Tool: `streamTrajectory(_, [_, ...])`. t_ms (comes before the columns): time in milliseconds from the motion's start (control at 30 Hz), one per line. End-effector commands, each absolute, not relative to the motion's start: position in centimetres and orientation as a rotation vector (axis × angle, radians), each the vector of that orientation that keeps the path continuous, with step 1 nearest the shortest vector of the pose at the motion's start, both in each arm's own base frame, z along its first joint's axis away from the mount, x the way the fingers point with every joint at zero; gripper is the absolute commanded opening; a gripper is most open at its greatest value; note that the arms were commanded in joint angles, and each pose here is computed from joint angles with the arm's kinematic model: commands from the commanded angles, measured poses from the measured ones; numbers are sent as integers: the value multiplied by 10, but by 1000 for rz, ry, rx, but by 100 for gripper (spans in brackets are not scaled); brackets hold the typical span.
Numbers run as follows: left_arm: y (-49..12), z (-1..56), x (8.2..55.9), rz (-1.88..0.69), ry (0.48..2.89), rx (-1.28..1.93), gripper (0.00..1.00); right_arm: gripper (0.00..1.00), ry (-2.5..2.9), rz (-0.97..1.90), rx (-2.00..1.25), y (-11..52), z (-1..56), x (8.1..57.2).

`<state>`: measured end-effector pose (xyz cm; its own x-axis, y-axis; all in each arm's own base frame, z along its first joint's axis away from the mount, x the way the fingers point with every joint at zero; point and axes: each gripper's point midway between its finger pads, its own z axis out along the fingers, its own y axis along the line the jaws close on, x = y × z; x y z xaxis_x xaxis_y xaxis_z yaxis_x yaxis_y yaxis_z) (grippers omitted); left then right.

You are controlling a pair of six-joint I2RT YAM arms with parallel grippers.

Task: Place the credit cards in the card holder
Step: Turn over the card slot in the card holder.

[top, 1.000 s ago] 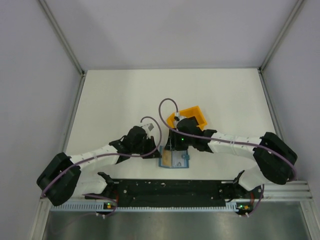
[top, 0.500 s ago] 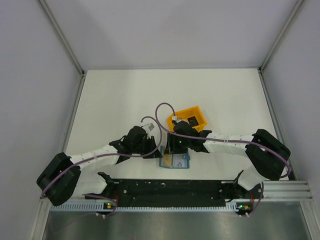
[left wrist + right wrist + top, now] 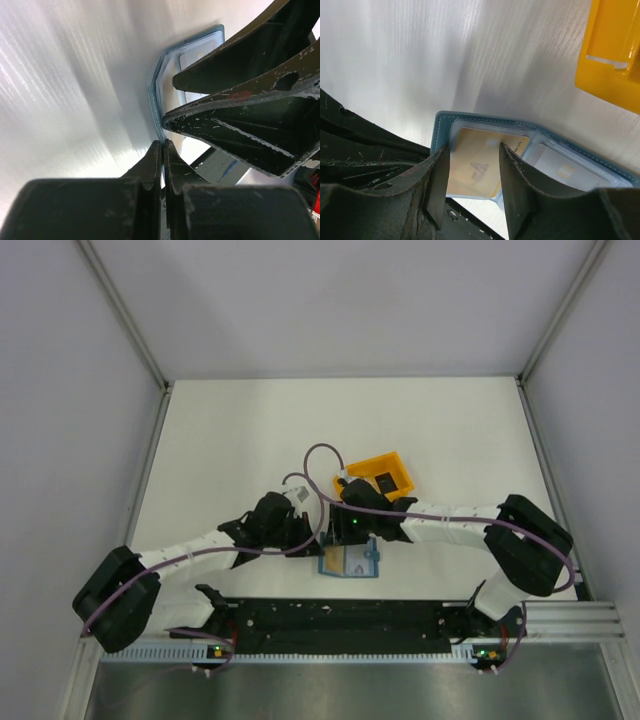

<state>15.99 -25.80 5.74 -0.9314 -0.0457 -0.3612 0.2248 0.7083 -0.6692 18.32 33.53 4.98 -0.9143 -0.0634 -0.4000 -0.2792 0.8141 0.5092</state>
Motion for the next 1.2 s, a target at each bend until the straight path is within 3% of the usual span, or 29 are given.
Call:
streamTrajectory(0, [-266, 75, 165, -1122, 2485, 184, 0, 41, 2612, 757, -279, 337, 49, 189])
streamTrajectory(300, [-267, 78, 165, -1123, 2476, 196, 0, 31, 2584, 703, -310, 330, 61, 193])
streamTrajectory(400, [-268, 80, 165, -1139, 2467, 194, 0, 39, 2555, 749, -320, 333, 72, 193])
streamTrajectory(733, [-272, 87, 164, -1177, 2435, 214, 0, 43, 2488, 946, -324, 362, 100, 188])
streamTrajectory(1167, [-272, 94, 167, -1174, 2421, 214, 0, 43, 2563, 762, -366, 346, 70, 185])
